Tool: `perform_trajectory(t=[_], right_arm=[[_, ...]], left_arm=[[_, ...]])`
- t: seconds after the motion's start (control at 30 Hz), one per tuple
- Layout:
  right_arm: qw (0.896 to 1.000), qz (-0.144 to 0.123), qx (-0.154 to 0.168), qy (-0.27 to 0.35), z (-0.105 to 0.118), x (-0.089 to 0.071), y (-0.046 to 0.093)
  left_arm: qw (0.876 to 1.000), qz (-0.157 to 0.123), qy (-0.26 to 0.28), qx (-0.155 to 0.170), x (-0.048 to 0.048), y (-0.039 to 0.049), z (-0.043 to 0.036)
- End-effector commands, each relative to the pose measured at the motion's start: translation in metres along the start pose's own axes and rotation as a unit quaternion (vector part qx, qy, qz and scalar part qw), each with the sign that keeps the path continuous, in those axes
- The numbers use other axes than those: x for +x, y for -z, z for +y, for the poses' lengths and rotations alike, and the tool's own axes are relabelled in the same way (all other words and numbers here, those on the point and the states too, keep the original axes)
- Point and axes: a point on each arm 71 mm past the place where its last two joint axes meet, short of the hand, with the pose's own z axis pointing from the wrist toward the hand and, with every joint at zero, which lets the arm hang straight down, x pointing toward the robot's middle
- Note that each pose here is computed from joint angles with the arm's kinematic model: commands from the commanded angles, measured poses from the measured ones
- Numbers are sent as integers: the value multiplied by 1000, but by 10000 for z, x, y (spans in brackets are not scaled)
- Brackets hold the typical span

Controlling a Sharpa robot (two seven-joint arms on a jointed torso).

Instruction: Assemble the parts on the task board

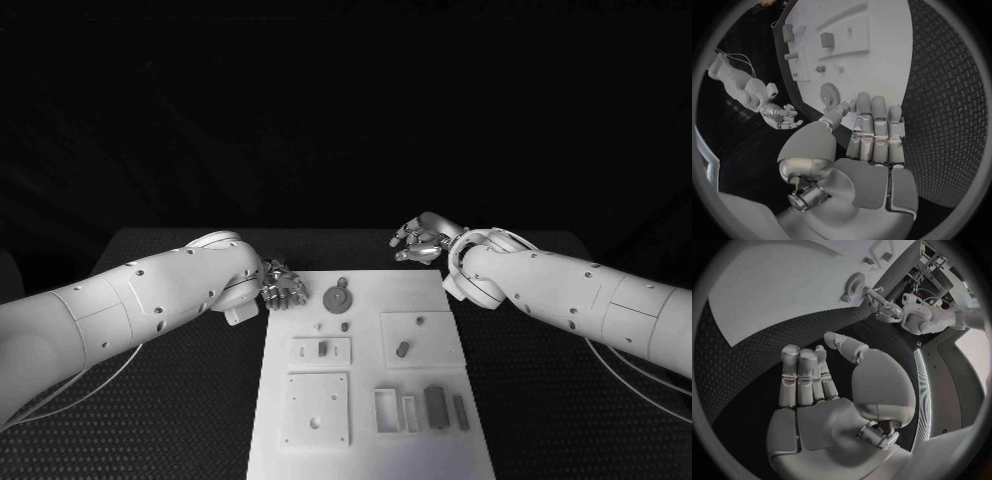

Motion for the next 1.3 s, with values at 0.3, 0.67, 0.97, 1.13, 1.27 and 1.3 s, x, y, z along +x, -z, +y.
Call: perform_trajectory(t=[0.3, 0.67, 0.97, 1.13, 1.27, 1.3], right_arm=[[1000, 2, -4, -2, 7, 9, -2], [1000, 2, -3, -3, 0, 8, 0], [1000, 2, -3, -3, -5, 6, 0], [1000, 2, -2, -3, -8, 4, 1], [1000, 2, -2, -3, -9, 3, 2], [1000, 2, -2, -3, -7, 4, 2]], left_arm=[[1000, -5, 9, -1, 13, 1, 20], [999, -2, 46, -9, 14, 26, 79], [997, 24, 74, -5, 54, 51, 100], [996, 39, 81, 0, 95, 87, 109], [995, 50, 81, 2, 120, 110, 117], [995, 54, 81, 3, 127, 119, 122]])
